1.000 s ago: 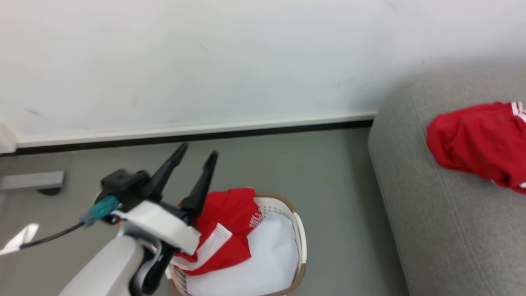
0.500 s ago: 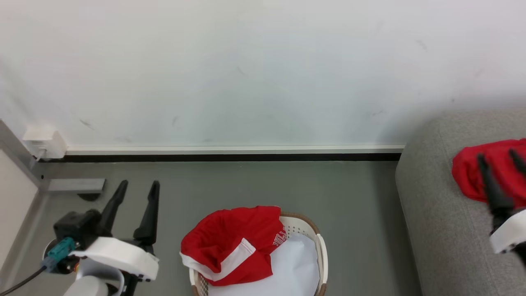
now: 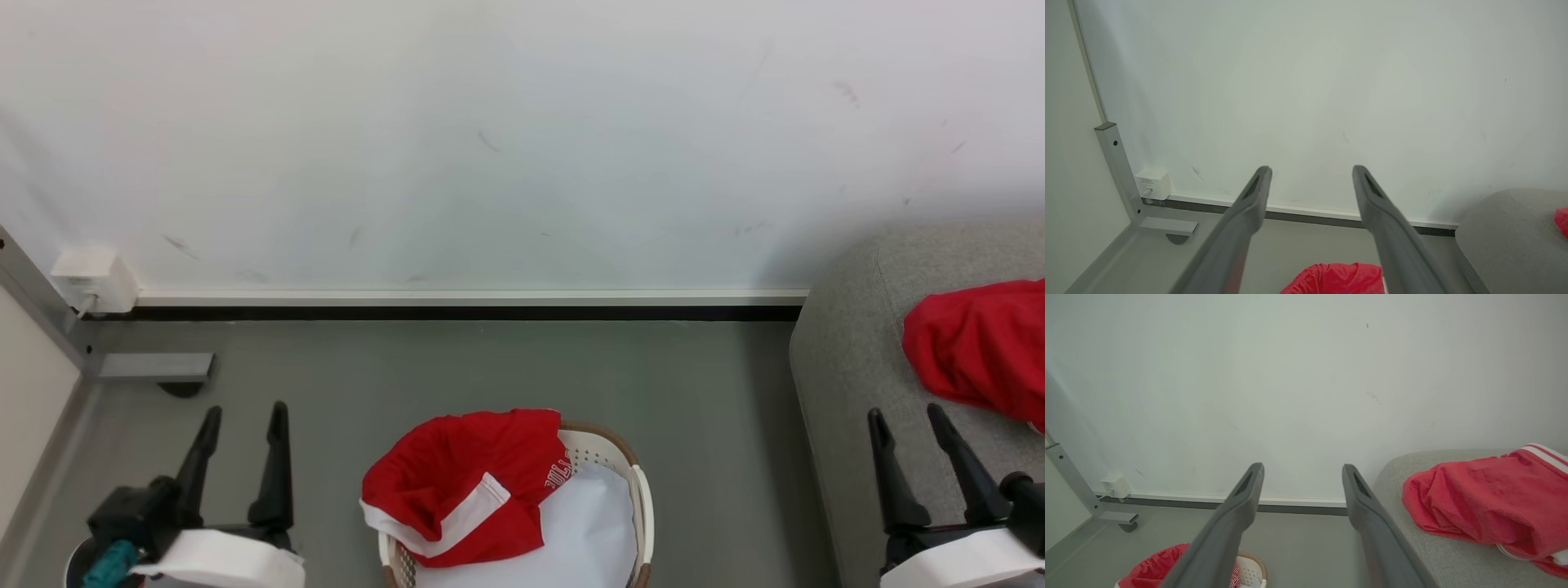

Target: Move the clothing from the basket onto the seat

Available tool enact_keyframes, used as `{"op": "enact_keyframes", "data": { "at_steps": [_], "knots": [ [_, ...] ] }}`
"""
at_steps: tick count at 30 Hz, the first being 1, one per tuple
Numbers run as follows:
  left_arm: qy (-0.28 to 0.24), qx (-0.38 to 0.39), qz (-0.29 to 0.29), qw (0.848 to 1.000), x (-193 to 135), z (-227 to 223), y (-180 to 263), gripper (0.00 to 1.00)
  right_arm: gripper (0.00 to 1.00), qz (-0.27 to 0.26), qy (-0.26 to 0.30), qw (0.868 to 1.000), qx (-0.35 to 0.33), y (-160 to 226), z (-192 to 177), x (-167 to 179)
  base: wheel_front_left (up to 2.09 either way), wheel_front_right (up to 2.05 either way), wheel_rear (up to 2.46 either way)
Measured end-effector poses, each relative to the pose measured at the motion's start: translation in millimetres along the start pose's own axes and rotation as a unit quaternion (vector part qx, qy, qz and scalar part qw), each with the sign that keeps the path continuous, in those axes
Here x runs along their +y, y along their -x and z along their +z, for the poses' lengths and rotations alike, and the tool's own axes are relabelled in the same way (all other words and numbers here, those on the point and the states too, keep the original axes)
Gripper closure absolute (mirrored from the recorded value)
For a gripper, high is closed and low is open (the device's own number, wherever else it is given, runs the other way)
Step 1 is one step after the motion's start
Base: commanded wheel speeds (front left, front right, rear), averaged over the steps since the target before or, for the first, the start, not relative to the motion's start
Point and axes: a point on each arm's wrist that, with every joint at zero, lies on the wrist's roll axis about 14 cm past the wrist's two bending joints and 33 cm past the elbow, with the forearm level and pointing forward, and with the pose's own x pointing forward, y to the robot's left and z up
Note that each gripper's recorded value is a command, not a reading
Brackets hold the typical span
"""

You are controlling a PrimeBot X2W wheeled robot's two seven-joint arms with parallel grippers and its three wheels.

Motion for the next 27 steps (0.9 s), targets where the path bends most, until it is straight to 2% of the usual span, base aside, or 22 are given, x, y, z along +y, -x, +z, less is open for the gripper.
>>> {"op": "enact_keyframes", "data": {
  "at_steps": [3, 14, 27],
  "knots": [
    [-0.02, 0.006, -0.008, 1.0, -4, -6, 4, 0.0, 0.0, -0.001, 0.001, 1.0, 0.001, 1, -5, 6, 0.0, 0.0, 0.0],
    [-0.013, 0.039, -0.004, 0.999, -6, -31, 16, 0.0, 0.0, 0.008, -0.008, 1.0, 0.002, -3, -11, 23, 0.0, 0.0, 0.0],
    [-0.022, 0.041, -0.01, 0.999, -7, -34, 9, 0.0, 0.0, 0.012, -0.008, 1.0, 0.01, -7, -16, 26, 0.0, 0.0, 0.0]
  ]
}}
